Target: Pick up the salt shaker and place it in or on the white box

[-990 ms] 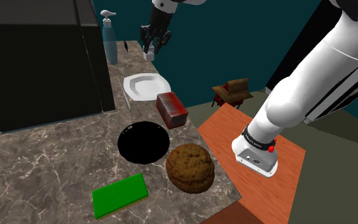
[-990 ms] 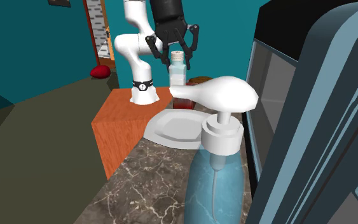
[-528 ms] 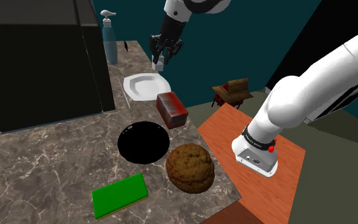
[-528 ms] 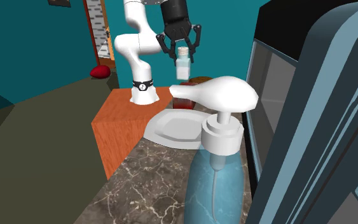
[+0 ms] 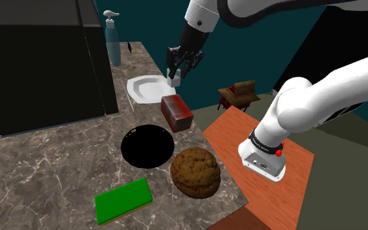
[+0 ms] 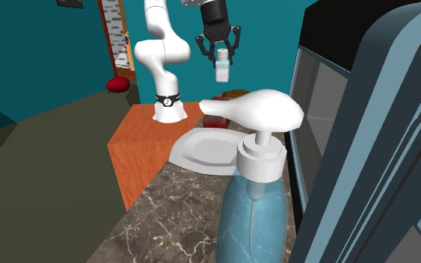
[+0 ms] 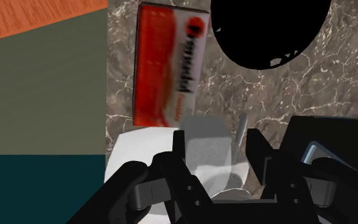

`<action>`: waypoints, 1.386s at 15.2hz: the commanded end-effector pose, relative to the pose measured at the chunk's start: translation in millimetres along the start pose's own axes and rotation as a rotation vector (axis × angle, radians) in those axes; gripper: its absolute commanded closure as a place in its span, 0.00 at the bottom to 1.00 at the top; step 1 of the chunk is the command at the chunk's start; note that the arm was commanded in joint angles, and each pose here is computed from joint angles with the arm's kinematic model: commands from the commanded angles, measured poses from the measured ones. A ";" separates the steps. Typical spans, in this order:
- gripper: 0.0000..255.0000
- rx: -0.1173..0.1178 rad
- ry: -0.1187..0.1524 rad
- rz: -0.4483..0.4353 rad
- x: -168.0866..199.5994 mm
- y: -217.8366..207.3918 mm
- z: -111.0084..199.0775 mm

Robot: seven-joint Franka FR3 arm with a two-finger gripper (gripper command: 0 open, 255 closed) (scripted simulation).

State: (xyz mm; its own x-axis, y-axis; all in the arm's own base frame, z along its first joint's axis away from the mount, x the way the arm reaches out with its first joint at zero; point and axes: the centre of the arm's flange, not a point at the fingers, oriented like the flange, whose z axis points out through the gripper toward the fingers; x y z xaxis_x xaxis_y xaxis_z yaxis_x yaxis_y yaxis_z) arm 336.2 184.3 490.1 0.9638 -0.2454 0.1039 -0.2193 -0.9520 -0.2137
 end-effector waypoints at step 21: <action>1.00 0.000 0.000 0.001 -43.3 18.0 73.5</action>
State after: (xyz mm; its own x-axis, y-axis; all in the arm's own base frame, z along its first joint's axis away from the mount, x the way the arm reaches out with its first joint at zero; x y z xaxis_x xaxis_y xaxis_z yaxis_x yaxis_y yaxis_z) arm 301.8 192.0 412.9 0.9632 -0.2460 0.1085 -0.2184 -0.9513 -0.2177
